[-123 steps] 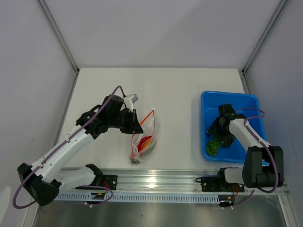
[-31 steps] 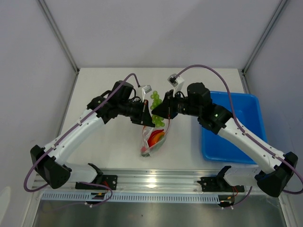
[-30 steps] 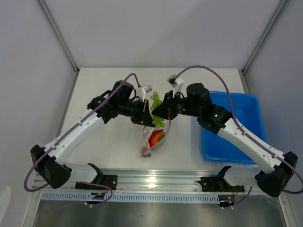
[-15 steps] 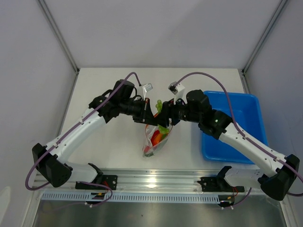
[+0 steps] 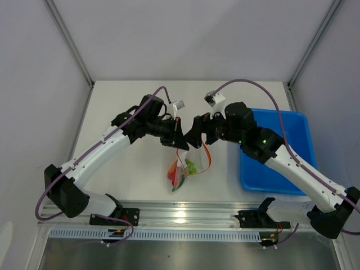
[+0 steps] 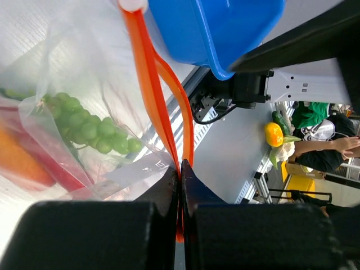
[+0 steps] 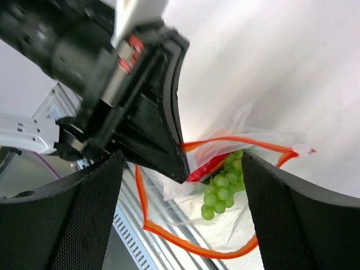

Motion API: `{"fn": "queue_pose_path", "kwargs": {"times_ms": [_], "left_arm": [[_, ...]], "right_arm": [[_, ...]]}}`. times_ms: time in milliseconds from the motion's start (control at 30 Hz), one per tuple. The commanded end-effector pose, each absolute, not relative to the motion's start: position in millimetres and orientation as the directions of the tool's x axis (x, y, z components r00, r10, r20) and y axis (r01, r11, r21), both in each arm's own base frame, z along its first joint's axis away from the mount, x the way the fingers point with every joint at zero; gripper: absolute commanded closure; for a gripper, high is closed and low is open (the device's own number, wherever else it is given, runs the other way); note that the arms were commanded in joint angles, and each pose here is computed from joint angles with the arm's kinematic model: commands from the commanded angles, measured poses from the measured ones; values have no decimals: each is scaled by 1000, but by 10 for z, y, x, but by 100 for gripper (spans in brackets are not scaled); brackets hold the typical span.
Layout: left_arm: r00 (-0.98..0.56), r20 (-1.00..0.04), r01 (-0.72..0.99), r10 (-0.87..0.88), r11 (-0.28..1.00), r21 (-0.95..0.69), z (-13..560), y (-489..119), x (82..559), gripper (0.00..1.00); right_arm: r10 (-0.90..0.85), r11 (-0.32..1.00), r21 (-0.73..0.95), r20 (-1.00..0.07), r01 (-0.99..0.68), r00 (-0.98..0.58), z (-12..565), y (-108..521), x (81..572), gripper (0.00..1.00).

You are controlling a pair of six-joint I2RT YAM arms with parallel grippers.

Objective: Place the food in the zip-top bag and seal the zipper
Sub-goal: Place the fake fruit in the zipper food storage bag, then zip the zipper food storage bag at the center of the board.

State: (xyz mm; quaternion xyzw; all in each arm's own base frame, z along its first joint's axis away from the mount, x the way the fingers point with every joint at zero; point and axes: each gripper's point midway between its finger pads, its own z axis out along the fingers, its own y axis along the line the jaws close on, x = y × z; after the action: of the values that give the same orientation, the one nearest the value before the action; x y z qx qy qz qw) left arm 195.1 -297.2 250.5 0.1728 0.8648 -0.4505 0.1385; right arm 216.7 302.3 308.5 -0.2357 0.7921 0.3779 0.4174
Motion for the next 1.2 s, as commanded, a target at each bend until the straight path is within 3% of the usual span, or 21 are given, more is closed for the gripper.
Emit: {"fn": "queue_pose_path", "kwargs": {"times_ms": [0,167,333,467,500,833,1167], "left_arm": [[-871,-458,482,179,492,-725,2735,-2988,1973,99],[-855,-473,512,214,502,-697,2712,-2924,1940,99],[-840,-485,536,242,504,-678,2700,-2891,1917,99],[-842,-478,535,250,506,-677,2663,-2873,1898,99],[-841,-479,536,252,504,-677,2655,-2880,1896,99],[-843,-477,533,249,501,-681,2649,-2915,1935,99],[-846,-469,531,255,495,-688,2635,-2925,1924,99]], "right_arm": [[-24,644,357,-874,-676,-485,3433,2887,2322,14],[-53,684,323,-872,-654,-487,3368,2589,2534,17],[-58,745,368,-796,-556,-603,2899,2233,2733,24],[30,798,450,-695,-401,-719,2594,2049,2934,45],[97,794,511,-642,-331,-760,2556,2014,2970,47],[204,602,788,-306,-128,-930,2526,2501,2705,35],[224,592,806,-167,-2,-960,2482,2580,2687,36]]}}
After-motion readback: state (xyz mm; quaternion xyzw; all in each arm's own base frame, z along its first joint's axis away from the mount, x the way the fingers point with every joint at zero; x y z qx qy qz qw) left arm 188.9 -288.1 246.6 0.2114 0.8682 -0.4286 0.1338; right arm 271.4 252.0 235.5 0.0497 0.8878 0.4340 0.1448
